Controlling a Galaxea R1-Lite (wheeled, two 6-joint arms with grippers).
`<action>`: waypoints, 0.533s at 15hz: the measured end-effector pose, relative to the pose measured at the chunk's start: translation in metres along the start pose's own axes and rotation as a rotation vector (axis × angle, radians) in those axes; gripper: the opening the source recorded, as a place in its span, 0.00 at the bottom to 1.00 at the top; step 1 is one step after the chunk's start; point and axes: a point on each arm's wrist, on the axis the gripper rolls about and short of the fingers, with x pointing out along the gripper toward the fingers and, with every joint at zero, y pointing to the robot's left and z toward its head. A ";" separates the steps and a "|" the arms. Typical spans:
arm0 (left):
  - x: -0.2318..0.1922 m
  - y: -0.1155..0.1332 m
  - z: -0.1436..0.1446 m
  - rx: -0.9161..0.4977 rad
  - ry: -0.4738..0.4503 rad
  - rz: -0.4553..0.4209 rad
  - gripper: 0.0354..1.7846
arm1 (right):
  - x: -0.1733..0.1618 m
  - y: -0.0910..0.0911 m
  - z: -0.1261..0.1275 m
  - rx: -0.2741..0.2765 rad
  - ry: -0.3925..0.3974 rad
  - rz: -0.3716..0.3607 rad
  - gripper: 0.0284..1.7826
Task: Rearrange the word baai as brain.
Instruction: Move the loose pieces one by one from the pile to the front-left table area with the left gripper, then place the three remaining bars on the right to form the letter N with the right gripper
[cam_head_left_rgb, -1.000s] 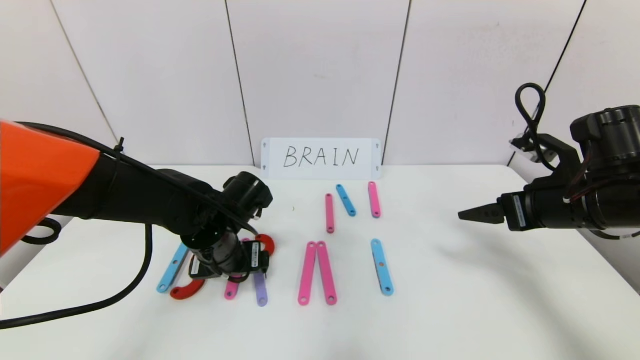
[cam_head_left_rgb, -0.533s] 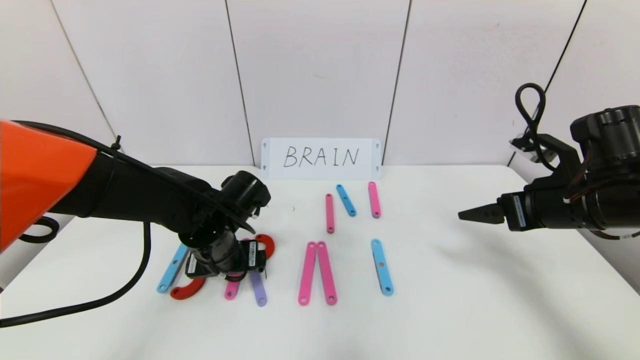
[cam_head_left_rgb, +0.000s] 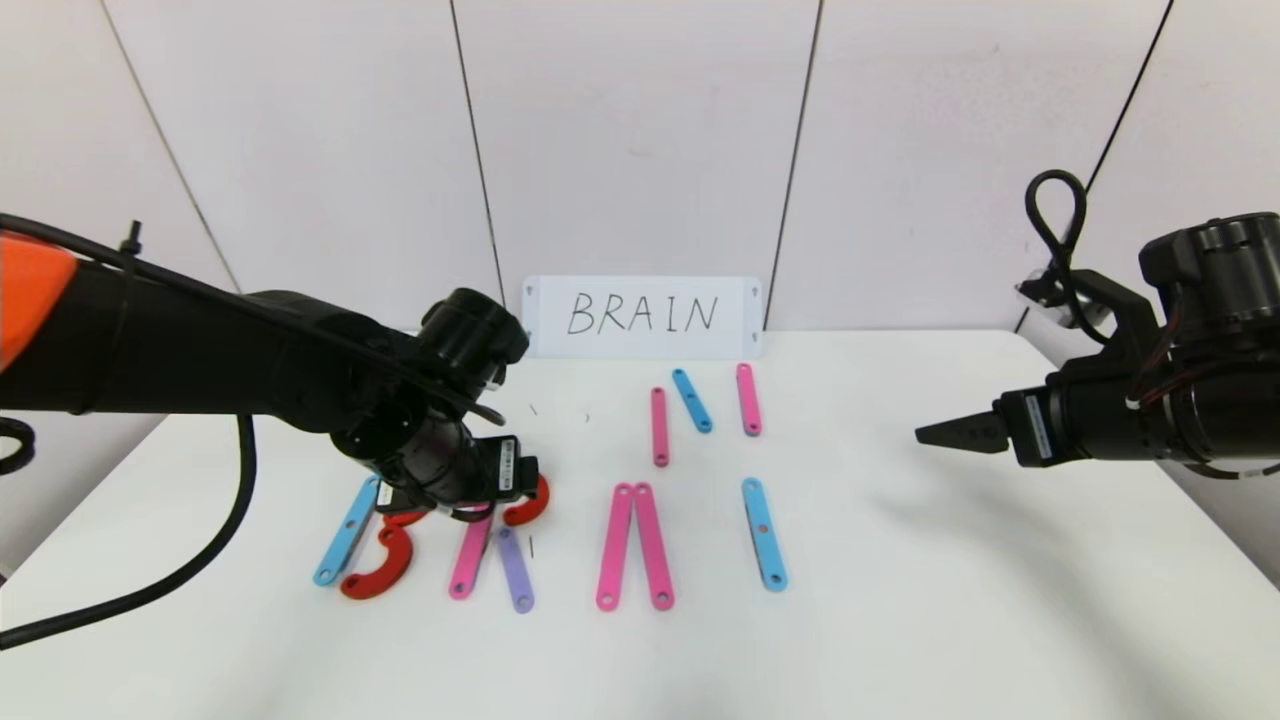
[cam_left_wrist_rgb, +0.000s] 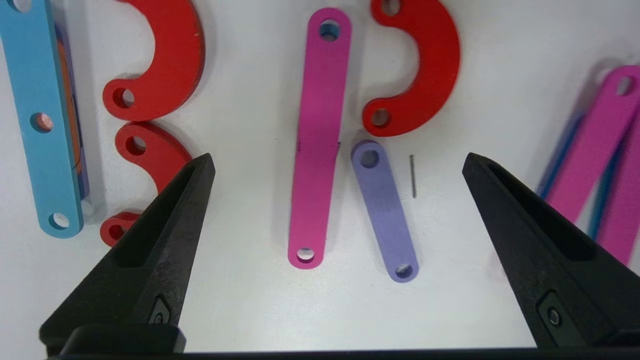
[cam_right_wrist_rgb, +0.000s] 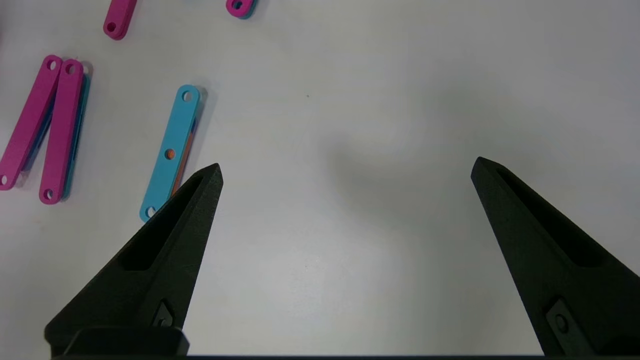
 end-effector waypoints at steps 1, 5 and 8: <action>-0.009 0.000 0.003 0.016 -0.012 -0.040 0.97 | 0.000 0.001 0.000 -0.009 -0.001 -0.003 0.98; -0.048 0.012 0.020 0.128 -0.074 -0.221 0.97 | -0.003 0.010 0.008 -0.038 -0.064 0.018 0.98; -0.067 0.032 0.033 0.201 -0.128 -0.298 0.97 | -0.003 0.017 0.017 -0.074 -0.147 0.033 0.98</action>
